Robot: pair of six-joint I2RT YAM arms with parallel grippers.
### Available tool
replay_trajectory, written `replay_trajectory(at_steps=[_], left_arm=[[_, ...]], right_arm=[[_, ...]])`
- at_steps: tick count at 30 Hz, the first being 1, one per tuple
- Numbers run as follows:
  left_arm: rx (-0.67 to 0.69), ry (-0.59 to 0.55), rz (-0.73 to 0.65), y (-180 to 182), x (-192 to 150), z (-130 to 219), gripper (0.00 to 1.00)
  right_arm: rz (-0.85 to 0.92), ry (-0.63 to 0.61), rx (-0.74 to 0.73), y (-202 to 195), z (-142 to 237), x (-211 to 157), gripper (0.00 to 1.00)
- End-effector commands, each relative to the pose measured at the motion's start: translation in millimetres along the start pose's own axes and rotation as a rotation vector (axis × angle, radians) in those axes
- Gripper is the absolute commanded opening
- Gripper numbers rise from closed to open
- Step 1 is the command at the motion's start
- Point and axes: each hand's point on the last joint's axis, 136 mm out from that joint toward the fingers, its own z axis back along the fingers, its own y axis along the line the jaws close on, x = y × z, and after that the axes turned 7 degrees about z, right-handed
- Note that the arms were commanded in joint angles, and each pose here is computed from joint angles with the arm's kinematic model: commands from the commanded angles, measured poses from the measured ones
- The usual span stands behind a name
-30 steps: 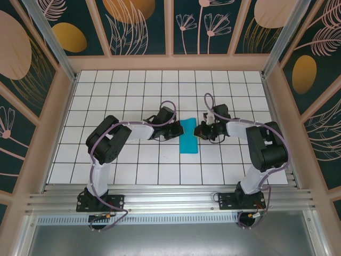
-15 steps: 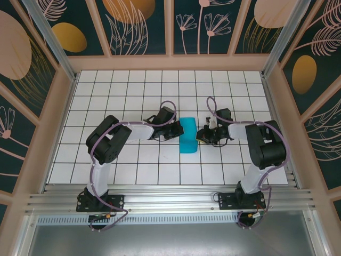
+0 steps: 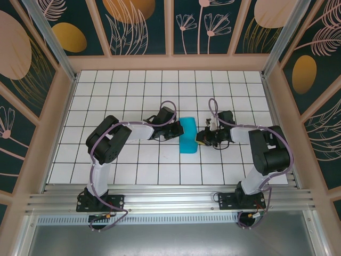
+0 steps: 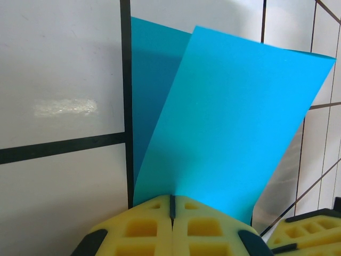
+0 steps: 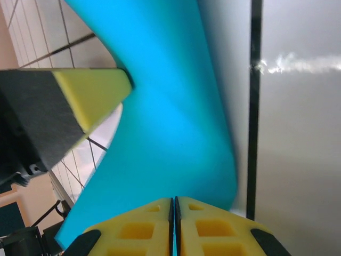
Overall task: Fold a paper plane with a square sheet of paper (pick it up from the middle)
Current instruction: First fold the paper in half at the center of the table.
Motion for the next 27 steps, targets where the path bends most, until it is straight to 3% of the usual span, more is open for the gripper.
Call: replay_trajectory(at_steps=[1,5,16,27], left_arm=[[0.141,0.043,0.014,44,-18,-4,0.00],[0.141,0.043,0.012,43,-18,-4,0.00],[0.143,0.046,0.004,43,-17,-4,0.00],[0.142,0.050,0.006,43,-18,-5,0.00]], right_arm=[[-0.034,0.054,-0.004,-12,-9,-17,0.13],[-0.053,0.062,-0.086,-28,-8,-22,0.13],[0.030,0.027,0.024,21,5,-11,0.14],[-0.048,0.093,-0.063,-18,-12,-43,0.14]])
